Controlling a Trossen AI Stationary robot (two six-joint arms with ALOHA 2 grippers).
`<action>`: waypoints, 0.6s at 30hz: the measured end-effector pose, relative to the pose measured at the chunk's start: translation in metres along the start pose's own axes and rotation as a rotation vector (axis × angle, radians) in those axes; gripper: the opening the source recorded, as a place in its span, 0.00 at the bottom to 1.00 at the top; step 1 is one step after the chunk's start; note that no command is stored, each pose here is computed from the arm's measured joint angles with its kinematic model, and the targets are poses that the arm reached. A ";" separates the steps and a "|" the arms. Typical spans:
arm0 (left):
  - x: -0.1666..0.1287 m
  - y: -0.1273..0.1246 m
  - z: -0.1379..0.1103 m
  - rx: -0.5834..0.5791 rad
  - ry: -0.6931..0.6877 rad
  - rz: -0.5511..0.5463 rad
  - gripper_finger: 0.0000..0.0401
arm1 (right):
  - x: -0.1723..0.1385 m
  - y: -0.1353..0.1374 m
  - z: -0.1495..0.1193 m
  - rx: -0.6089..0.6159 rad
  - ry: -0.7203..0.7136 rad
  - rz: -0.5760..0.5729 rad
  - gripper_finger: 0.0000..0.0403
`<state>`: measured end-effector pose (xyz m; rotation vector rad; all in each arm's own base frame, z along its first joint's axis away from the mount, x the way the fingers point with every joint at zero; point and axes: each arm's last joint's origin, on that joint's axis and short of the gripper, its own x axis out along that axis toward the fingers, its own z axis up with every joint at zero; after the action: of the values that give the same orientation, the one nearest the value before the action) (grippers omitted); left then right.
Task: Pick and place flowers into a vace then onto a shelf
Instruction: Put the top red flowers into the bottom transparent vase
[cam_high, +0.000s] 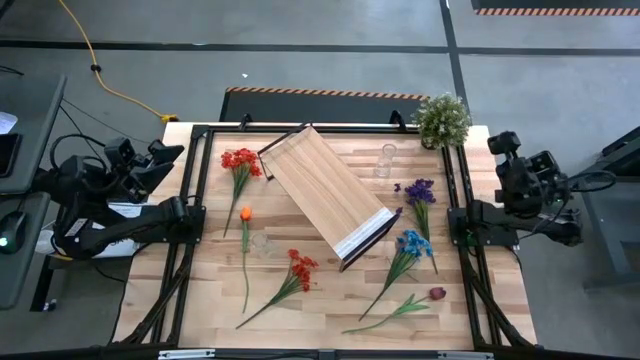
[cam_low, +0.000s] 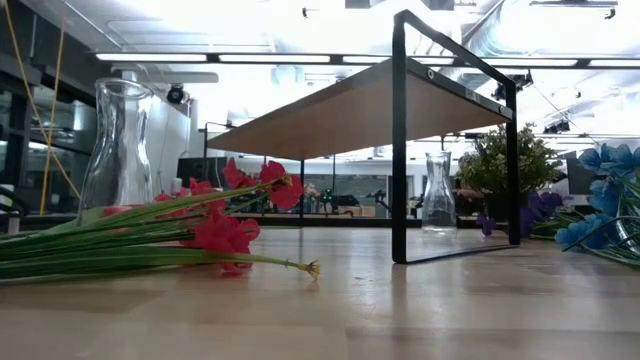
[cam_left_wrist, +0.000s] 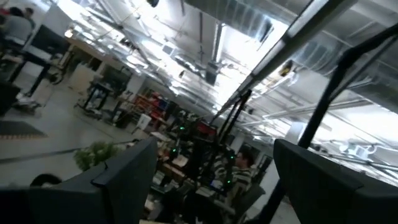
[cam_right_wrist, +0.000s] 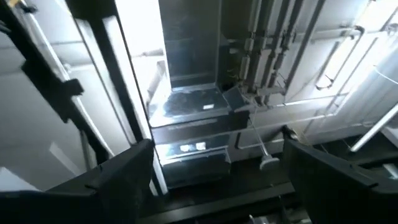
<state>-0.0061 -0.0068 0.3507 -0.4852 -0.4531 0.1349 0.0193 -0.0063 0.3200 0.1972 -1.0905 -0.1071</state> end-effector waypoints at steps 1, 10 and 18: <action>0.000 0.001 -0.001 -0.001 0.001 0.016 0.88 | 0.001 0.000 0.001 -0.001 0.003 -0.015 0.85; 0.000 0.003 -0.003 -0.009 0.011 0.058 0.88 | 0.002 -0.002 0.002 -0.005 0.002 -0.116 0.85; -0.001 0.000 0.000 -0.023 0.032 0.039 0.88 | 0.002 -0.002 0.002 -0.005 0.001 -0.109 0.85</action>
<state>-0.0068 -0.0066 0.3500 -0.5182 -0.4148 0.1594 0.0182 -0.0092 0.3227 0.2524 -1.0783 -0.2070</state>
